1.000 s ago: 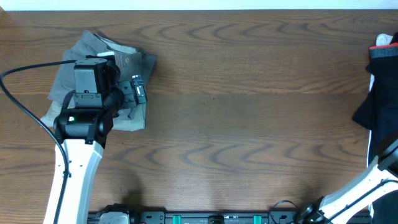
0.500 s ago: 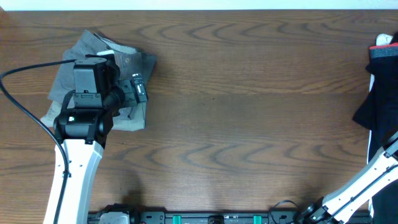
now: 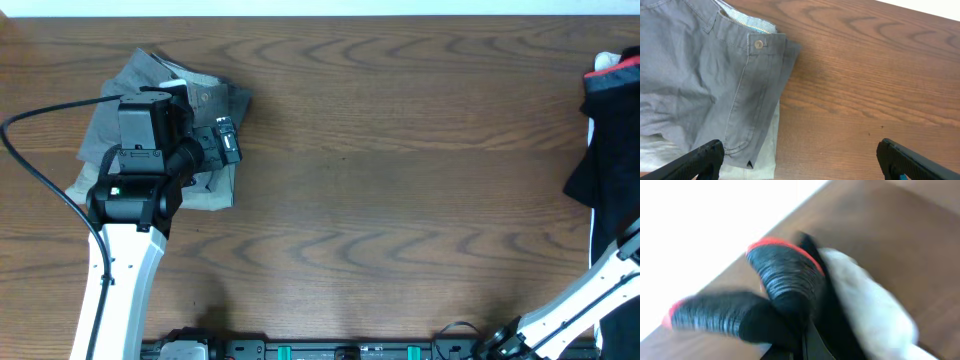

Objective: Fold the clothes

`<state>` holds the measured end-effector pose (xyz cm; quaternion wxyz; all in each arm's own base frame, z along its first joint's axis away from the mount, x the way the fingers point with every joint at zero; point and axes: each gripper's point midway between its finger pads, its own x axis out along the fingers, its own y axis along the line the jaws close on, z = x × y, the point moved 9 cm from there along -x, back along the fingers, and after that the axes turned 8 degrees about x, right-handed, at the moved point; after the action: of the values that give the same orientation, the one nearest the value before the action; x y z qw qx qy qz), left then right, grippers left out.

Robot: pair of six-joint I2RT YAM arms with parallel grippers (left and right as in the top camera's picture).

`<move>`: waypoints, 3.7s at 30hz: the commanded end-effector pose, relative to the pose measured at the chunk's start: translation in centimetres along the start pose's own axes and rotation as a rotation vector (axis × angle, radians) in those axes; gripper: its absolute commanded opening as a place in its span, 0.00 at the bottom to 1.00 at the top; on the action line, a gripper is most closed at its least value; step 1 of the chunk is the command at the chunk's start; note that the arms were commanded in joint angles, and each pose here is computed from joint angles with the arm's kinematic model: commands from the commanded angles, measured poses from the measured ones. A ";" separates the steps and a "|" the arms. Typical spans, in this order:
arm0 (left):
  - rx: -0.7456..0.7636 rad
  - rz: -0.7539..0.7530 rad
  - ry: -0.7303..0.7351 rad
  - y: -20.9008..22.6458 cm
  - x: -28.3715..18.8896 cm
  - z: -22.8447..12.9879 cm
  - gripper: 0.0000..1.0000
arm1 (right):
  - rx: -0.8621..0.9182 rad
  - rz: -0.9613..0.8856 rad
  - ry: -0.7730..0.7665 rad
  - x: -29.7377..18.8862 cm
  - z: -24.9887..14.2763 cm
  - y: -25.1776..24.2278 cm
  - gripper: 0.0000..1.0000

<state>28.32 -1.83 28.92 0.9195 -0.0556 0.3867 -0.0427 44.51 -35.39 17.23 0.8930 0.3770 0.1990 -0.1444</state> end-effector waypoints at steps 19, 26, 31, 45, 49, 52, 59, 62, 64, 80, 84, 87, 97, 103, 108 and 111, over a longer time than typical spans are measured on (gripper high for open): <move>0.001 0.044 -0.043 0.2 -0.2 0.9 0.98 | -0.411 0.541 0.358 -10.7 -13.5 36.7 0.01; 0.008 0.099 -0.046 0.6 -0.3 0.9 0.98 | -0.697 0.597 0.547 -13.8 -25.6 43.4 0.01; 0.022 0.114 -0.034 0.8 -0.4 0.7 0.98 | -0.816 0.685 0.649 -16.6 -30.9 45.7 0.01; 0.075 0.026 -0.016 0.0 -0.3 0.5 0.98 | -1.068 0.871 0.784 -19.3 -36.1 45.8 0.01; 0.260 -0.253 -0.008 -2.2 -0.2 0.1 0.98 | -1.089 0.978 0.803 -20.0 -36.5 46.1 0.01; 0.354 -0.358 -0.019 -2.9 0.0 0.0 0.98 | -1.086 1.086 0.831 -20.7 -36.7 46.2 0.01; 0.455 -0.515 -0.102 -4.2 -0.2 0.7 0.98 | -1.051 1.269 0.867 -21.9 -36.8 46.6 0.01; 0.487 -0.511 -0.121 -4.2 -0.2 0.9 0.98 | -1.055 1.270 0.855 -21.9 -36.7 46.7 0.02; 0.489 -0.510 -0.123 -4.2 -0.2 0.9 0.98 | -1.061 1.201 0.833 -21.3 -36.6 46.7 0.02; 0.485 -0.508 -0.112 -4.1 -0.2 0.8 0.98 | -1.004 1.082 0.878 -14.5 -41.4 45.9 0.01; 0.478 -0.510 -0.094 -4.1 -0.1 0.5 0.98 | -0.988 1.078 0.923 -13.7 -42.5 45.3 0.01; 0.478 -0.510 -0.095 -4.1 -0.1 0.5 0.98 | -0.958 1.098 0.990 -13.6 -43.4 44.8 0.01; 0.482 -0.509 -0.103 -4.1 -0.1 0.6 0.98 | -0.981 1.306 1.030 -14.3 -44.8 44.5 0.01; 0.481 -0.509 -0.102 -4.1 -0.1 0.6 0.98 | -0.892 1.324 0.925 -9.6 -47.6 45.5 0.05; 0.473 -0.511 -0.091 -4.1 -0.1 0.5 0.98 | -0.726 1.258 0.945 -5.4 -50.0 44.5 0.77; 0.470 -0.512 -0.083 -4.1 -0.1 0.3 0.98 | -0.642 1.197 0.965 -3.7 -48.3 43.4 0.90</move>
<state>28.35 -5.65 29.30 0.8826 0.0562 0.3100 -0.3489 45.97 31.45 14.67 0.7091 0.1013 0.3189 0.6206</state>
